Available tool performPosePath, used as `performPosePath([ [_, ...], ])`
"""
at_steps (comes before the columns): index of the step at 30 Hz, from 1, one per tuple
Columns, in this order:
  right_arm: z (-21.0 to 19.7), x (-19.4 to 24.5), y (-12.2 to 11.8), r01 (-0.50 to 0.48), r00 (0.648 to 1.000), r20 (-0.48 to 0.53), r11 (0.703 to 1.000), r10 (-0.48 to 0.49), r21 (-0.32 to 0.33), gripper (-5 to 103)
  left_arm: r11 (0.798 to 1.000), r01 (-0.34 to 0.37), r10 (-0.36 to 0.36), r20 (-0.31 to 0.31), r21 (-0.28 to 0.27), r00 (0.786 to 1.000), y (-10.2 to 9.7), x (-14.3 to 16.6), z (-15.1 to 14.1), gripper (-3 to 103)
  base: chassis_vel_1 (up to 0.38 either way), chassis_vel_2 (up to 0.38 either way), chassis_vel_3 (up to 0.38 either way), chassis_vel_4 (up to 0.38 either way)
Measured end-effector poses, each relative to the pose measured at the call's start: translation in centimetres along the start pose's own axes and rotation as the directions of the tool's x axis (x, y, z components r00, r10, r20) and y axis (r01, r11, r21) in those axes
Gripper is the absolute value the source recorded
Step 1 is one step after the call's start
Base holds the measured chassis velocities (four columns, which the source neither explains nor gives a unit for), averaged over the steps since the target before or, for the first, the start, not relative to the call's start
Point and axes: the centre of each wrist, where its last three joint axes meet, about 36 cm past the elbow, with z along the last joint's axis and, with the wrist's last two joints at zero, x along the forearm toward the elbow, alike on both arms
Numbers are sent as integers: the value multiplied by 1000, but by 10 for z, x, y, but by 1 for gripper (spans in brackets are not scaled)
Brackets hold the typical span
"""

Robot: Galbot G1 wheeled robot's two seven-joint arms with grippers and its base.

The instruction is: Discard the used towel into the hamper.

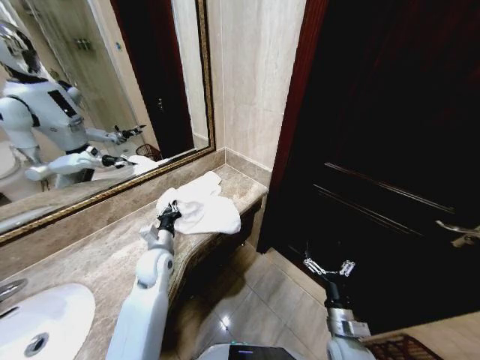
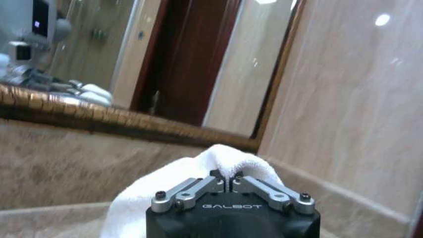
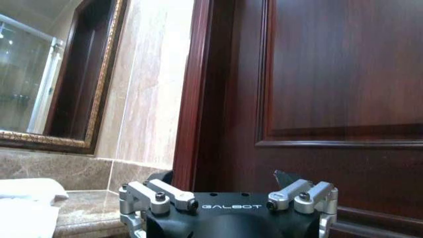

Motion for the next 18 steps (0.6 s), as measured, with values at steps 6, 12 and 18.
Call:
performPosePath([
  [6,-3,3,2,13,1000,3,1000,-13,-10,100,999,-31,31,90,6,996,-13,33,-17,1,0,0,0,0],
  [12,-9,5,9,39,999,17,999,-38,-34,100,1000,-8,7,140,5,990,-27,63,-29,1,0,0,0,0],
  [18,-21,-2,8,10,998,55,999,-7,-39,100,999,17,-10,158,-45,987,-33,81,-37,1,0,0,0,0],
])
